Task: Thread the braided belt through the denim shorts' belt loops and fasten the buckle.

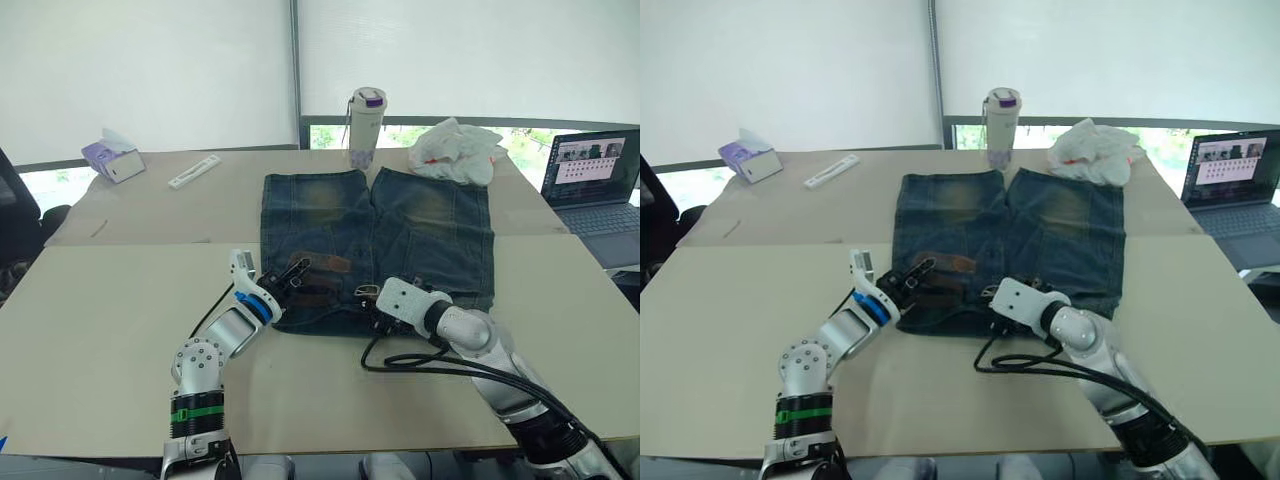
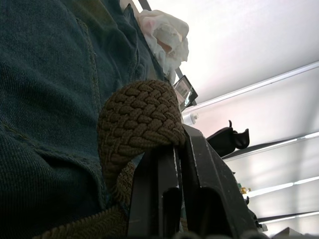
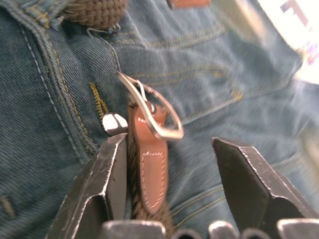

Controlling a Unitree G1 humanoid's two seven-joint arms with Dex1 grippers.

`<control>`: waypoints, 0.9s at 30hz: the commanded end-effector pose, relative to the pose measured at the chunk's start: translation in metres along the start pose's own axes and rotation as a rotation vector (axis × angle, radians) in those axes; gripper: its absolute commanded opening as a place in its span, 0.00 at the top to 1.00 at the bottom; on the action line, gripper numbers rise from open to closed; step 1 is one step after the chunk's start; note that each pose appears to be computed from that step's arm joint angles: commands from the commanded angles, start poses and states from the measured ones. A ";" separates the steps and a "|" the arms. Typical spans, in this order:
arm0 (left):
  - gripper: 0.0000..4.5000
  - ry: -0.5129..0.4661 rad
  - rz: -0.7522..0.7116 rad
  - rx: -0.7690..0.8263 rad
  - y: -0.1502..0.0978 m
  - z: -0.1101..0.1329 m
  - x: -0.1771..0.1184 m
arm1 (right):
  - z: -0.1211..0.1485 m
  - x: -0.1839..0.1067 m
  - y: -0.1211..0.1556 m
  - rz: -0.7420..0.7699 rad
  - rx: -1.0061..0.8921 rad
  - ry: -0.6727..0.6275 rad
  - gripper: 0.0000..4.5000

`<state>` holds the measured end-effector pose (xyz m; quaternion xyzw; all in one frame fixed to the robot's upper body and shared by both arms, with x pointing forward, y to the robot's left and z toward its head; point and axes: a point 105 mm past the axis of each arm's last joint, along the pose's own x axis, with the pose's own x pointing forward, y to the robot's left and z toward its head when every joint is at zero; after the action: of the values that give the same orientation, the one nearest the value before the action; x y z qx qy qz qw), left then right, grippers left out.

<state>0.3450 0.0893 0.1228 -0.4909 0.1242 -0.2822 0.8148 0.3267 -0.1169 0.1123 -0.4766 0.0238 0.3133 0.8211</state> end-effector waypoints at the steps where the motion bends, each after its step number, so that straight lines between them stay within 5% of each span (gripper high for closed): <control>1: 1.00 -0.026 -0.034 0.026 -0.009 0.007 0.000 | 0.007 0.000 -0.011 -0.066 -0.117 -0.039 0.31; 7: 1.00 -0.023 -0.034 0.027 -0.009 0.006 0.000 | 0.007 0.000 -0.007 -0.045 -0.142 -0.054 0.31; 17: 1.00 -0.022 -0.033 0.027 -0.009 0.006 -0.001 | 0.001 -0.001 -0.003 -0.033 -0.063 -0.034 0.99; 27: 1.00 -0.003 -0.049 0.037 -0.016 0.004 0.004 | -0.004 -0.009 -0.025 -0.259 0.376 -0.066 0.99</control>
<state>0.3443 0.0866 0.1224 -0.4885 0.1284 -0.2853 0.8145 0.3314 -0.1228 0.1107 -0.3348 0.0199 0.2509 0.9080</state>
